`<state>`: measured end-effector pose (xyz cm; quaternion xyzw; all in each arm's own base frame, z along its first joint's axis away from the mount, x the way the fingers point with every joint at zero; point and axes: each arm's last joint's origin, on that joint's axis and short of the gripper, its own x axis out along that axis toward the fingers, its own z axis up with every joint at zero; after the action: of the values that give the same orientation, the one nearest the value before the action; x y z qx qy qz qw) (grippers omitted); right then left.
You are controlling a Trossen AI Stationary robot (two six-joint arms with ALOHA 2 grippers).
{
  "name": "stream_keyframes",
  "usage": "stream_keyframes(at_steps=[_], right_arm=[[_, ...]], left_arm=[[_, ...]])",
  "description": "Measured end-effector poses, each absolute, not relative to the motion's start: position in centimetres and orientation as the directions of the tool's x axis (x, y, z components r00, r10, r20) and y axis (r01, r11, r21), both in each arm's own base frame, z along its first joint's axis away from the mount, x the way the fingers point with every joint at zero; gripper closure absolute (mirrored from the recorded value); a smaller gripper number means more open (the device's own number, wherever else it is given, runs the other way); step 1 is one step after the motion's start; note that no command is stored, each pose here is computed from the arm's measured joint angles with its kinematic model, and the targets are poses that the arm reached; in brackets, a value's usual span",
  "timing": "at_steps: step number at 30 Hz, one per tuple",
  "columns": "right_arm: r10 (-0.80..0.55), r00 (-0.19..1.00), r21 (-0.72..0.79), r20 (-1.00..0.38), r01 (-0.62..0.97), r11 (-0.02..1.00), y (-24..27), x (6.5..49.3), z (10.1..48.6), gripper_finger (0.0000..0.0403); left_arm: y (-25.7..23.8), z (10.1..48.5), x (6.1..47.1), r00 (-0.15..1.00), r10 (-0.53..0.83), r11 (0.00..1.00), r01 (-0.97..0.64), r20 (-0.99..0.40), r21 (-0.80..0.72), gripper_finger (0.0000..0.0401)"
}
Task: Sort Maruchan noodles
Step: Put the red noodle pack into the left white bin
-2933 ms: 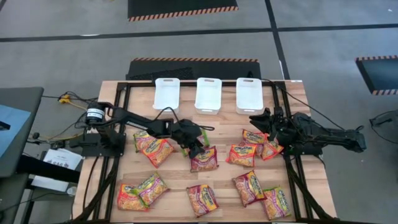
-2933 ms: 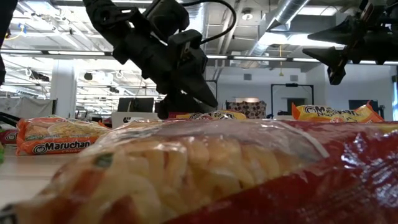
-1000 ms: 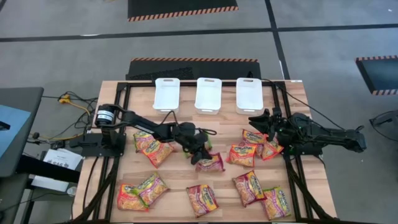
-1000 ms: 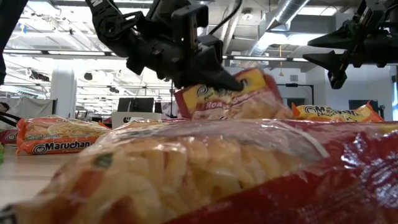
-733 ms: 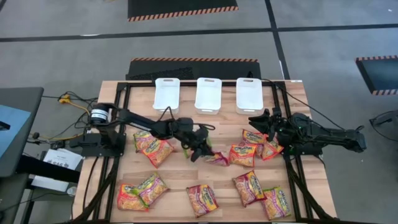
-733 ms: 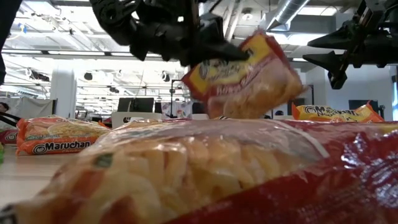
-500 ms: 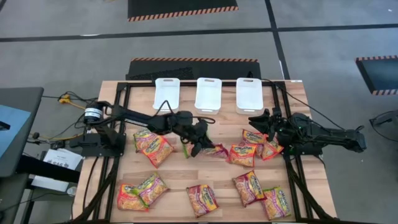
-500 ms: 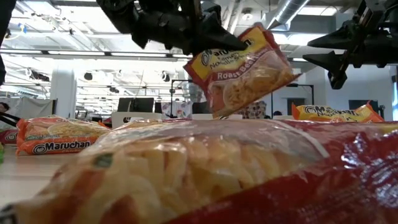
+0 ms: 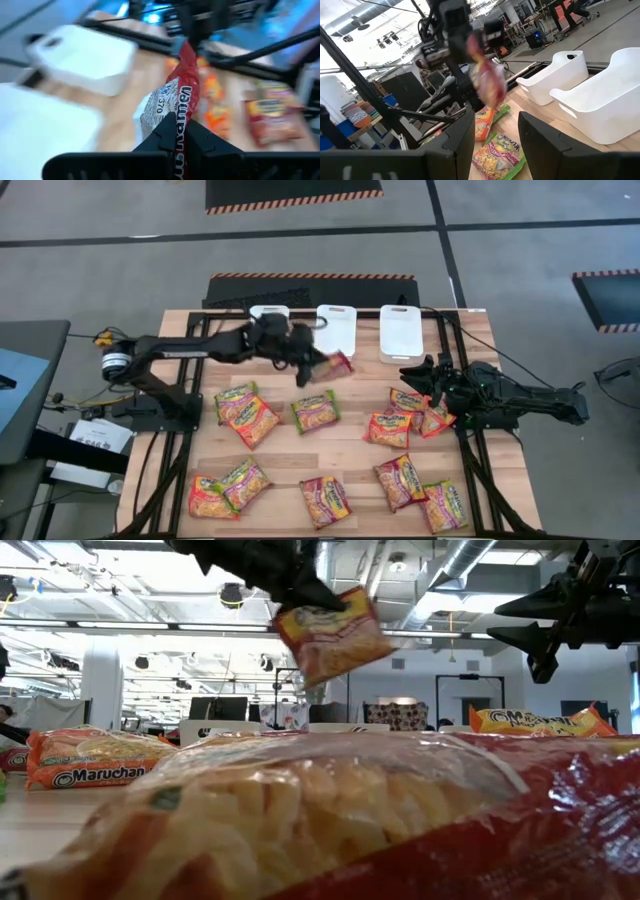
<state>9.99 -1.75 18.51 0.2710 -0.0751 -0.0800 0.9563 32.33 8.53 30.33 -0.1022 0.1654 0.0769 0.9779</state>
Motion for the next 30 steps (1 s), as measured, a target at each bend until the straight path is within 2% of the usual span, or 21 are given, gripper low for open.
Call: stream_keyframes(at_steps=[6, 13, 20, 30], right_arm=[[-0.194, 0.976, 0.53, 0.1, 0.113, 0.84, -1.8, 10.0, 18.5, 0.0227], [-0.194, 0.976, 0.538, 0.1, 0.111, 0.835, -1.8, 10.0, 18.5, 0.0227], [-0.209, 0.973, 0.546, 0.1, 0.122, 0.829, -1.8, 10.0, 18.5, 0.0227], [-0.318, 0.943, 0.558, 0.099, 0.212, 0.802, -2.1, 9.9, 18.5, 0.0227]], left_arm=[[11.2, 32.4, 28.6, 0.872, 0.308, 0.938, -0.345, -0.38, -0.032, 0.0401], [14.8, 33.0, 24.5, 0.745, 0.494, 0.86, -0.493, -0.448, 0.13, 0.0401], [18.3, 32.4, 21.5, 0.638, 0.576, 0.805, -0.551, -0.511, 0.221, 0.0401], [21.0, 32.1, 18.6, 0.589, 0.602, 0.79, -0.538, -0.539, 0.295, 0.0401]])
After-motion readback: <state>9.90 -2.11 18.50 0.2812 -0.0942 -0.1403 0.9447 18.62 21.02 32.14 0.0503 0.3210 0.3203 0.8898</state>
